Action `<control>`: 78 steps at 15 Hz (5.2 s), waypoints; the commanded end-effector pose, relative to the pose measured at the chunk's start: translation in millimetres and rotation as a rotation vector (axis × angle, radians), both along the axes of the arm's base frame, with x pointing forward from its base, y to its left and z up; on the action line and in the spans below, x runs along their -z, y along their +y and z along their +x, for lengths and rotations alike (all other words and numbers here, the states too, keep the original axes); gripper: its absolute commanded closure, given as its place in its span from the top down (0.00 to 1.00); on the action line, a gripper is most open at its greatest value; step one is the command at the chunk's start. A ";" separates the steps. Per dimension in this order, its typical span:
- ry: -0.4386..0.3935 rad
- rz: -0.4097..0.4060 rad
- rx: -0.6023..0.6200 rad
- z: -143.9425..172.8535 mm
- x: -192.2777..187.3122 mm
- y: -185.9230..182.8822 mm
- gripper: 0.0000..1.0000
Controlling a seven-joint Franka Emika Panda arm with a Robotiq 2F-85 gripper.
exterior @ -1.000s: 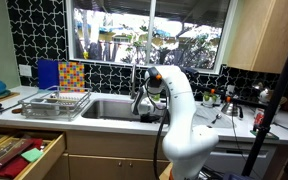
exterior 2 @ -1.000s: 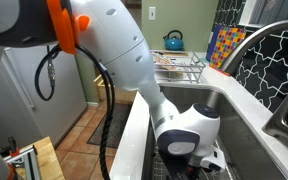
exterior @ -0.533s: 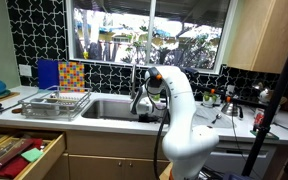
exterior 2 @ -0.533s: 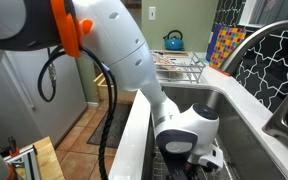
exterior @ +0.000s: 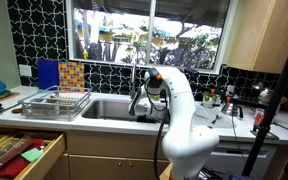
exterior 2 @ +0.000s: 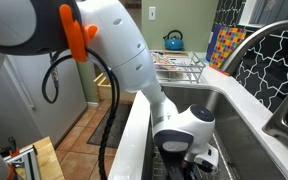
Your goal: Pick up the orange bowl and put it in the sink, pick up the blue bowl and put it on the kitchen counter in front of the sink, pick up the green container and put it in the blue bowl, move the blue bowl to the kitchen counter next to the tap
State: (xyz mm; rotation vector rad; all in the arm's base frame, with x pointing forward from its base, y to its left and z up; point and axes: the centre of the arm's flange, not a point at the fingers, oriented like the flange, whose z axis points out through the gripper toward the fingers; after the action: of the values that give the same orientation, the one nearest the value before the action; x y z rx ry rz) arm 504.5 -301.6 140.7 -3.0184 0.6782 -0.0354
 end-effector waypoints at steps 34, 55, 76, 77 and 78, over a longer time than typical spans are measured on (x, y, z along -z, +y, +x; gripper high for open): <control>-0.149 0.116 0.018 -1.4 -77.4 -1.6 0.01; 0.001 0.312 -0.309 -51.8 -244.4 70.9 0.02; -0.074 0.292 -0.264 -41.8 -263.8 56.6 0.81; -0.119 0.252 -0.277 -36.2 -267.1 52.1 0.96; -0.147 0.229 -0.275 -31.1 -275.0 44.7 0.98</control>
State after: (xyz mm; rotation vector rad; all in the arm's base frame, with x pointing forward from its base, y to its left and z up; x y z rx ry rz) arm 464.7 -245.8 405.8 -2.7889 0.2464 -0.0538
